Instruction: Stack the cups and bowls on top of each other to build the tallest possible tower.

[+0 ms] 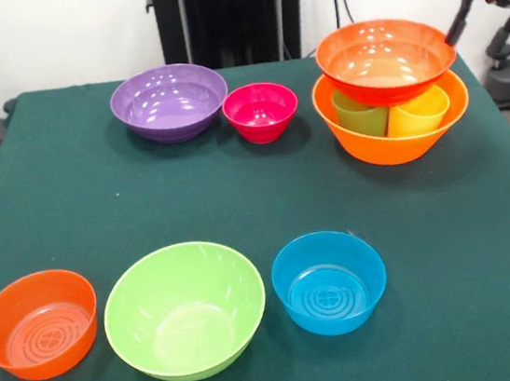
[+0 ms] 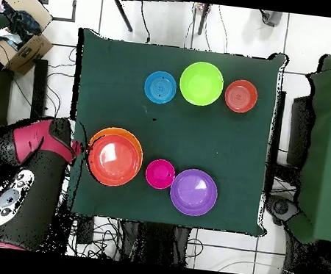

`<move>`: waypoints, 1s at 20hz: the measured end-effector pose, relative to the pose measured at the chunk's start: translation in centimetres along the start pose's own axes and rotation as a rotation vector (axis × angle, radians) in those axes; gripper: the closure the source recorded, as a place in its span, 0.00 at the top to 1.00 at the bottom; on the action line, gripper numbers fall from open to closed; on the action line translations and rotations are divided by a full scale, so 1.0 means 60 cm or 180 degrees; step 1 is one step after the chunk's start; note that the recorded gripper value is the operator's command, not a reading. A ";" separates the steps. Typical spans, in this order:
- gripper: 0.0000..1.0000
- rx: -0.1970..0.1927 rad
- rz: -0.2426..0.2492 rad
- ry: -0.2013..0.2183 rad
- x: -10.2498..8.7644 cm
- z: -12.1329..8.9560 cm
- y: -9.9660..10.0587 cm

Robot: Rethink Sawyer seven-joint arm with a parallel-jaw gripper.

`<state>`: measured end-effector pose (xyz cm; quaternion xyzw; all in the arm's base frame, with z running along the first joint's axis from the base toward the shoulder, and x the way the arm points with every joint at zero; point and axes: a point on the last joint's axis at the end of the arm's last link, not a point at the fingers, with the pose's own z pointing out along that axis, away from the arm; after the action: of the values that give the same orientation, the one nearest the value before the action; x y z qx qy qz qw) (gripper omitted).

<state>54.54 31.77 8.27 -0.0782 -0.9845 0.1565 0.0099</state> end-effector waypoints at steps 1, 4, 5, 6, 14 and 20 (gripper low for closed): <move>1.00 -0.0027 0.0006 -0.0031 -0.006 -0.001 0.002; 1.00 -0.0170 0.0041 -0.0175 -0.033 0.000 0.008; 1.00 -0.0191 0.0046 -0.0195 -0.036 0.001 0.008; 1.00 -0.0297 0.0078 -0.0294 -0.053 0.007 0.010; 1.00 -0.0655 0.0264 -0.0569 -0.119 0.045 0.000; 1.00 -0.0833 0.0381 -0.0688 -0.163 0.065 -0.024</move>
<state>63.79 27.72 5.07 -0.1200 -0.9854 0.0348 -0.1156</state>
